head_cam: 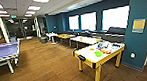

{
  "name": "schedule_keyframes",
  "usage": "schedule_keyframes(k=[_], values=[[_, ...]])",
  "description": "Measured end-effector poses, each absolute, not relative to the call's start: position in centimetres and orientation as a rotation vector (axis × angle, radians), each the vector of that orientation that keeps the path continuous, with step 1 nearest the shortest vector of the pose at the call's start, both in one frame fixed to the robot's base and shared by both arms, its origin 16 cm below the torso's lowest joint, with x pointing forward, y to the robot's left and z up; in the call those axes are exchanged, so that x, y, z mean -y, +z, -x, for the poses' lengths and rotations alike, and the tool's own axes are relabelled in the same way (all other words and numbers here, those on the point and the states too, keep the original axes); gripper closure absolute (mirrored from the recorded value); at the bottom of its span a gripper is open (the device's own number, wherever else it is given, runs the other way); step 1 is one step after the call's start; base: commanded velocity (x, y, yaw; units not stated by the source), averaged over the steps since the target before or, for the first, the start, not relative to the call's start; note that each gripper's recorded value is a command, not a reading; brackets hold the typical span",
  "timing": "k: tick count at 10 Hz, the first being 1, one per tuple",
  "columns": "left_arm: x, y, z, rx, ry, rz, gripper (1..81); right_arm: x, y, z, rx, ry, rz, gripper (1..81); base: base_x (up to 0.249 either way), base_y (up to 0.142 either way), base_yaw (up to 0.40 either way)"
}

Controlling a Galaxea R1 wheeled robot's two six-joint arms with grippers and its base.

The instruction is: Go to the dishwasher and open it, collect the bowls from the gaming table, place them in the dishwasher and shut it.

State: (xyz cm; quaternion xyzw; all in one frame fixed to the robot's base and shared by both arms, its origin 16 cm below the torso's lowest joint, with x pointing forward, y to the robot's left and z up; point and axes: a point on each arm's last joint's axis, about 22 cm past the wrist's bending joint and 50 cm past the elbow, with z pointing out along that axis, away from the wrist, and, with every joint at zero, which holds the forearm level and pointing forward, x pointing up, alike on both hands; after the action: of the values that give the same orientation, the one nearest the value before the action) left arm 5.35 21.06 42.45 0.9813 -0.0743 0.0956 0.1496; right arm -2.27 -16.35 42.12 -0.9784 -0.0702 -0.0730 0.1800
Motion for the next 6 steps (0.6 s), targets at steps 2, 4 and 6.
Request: schedule_keyframes(k=[2,4,6], values=[[-21.09,42.45,-5.39,0.213,0.275,-2.82,1.0,16.48,42.09,2.31,0.198,-0.205,2.768,1.0,0.0,0.0,-0.394],[-21.1,42.44,-5.35,0.213,0.275,-2.82,1.0,16.47,42.09,2.26,0.198,-0.207,2.767,1.0,0.0,0.0,-0.394],[-21.06,42.46,-5.44,0.214,0.276,-2.82,1.0,16.44,42.09,2.31,0.198,-0.206,2.767,1.0,0.0,0.0,-0.362]])
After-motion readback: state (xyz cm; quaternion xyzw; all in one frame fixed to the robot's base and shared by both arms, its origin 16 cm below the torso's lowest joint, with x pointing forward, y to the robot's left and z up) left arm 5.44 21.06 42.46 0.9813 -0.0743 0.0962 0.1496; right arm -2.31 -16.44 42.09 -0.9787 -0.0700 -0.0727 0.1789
